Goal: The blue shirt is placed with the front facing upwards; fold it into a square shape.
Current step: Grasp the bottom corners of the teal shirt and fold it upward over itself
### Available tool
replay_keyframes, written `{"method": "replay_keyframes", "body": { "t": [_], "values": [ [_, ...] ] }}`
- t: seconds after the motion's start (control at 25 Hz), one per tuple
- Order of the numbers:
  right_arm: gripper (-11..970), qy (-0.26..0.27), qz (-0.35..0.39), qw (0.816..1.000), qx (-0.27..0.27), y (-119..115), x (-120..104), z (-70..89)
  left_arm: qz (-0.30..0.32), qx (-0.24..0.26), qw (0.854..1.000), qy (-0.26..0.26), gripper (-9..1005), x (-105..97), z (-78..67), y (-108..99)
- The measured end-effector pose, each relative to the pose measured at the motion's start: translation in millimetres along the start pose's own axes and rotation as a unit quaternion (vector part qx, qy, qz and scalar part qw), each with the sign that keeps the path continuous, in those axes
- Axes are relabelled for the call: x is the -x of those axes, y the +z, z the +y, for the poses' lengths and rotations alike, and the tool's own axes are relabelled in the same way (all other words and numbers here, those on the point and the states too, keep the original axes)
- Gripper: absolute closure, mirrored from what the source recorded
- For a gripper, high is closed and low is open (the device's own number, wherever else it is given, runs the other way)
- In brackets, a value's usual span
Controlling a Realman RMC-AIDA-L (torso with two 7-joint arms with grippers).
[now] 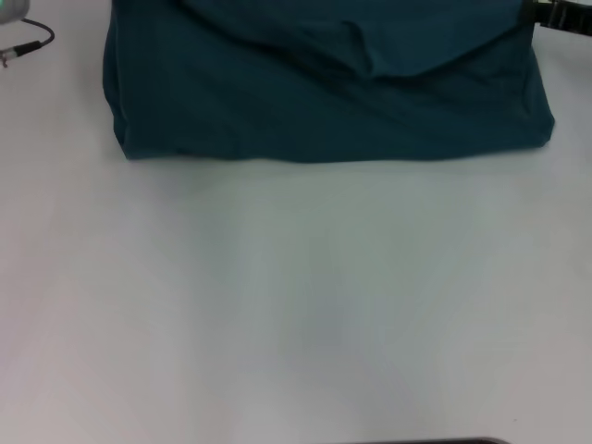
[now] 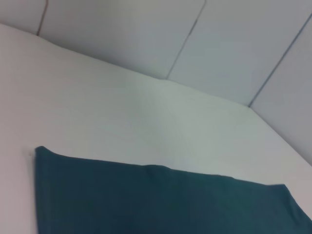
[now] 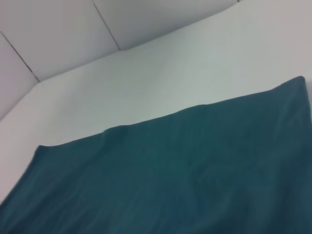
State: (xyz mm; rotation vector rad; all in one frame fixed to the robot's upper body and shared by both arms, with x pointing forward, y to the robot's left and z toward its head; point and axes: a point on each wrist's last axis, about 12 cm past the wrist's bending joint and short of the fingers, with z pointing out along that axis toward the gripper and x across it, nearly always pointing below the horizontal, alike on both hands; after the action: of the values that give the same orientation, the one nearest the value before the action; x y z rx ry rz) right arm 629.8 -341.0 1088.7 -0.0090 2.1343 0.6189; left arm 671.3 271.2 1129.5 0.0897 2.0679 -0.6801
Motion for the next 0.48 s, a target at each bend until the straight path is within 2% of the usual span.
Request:
{"method": "replay_keyframes", "body": {
  "t": [0.48],
  "values": [
    [880,-0.004,0.001,1.0,-0.029,12.2,-15.6,4.0,-0.021,0.004,1.0,-0.016,946,-21.7,-0.8,4.3]
  ]
}}
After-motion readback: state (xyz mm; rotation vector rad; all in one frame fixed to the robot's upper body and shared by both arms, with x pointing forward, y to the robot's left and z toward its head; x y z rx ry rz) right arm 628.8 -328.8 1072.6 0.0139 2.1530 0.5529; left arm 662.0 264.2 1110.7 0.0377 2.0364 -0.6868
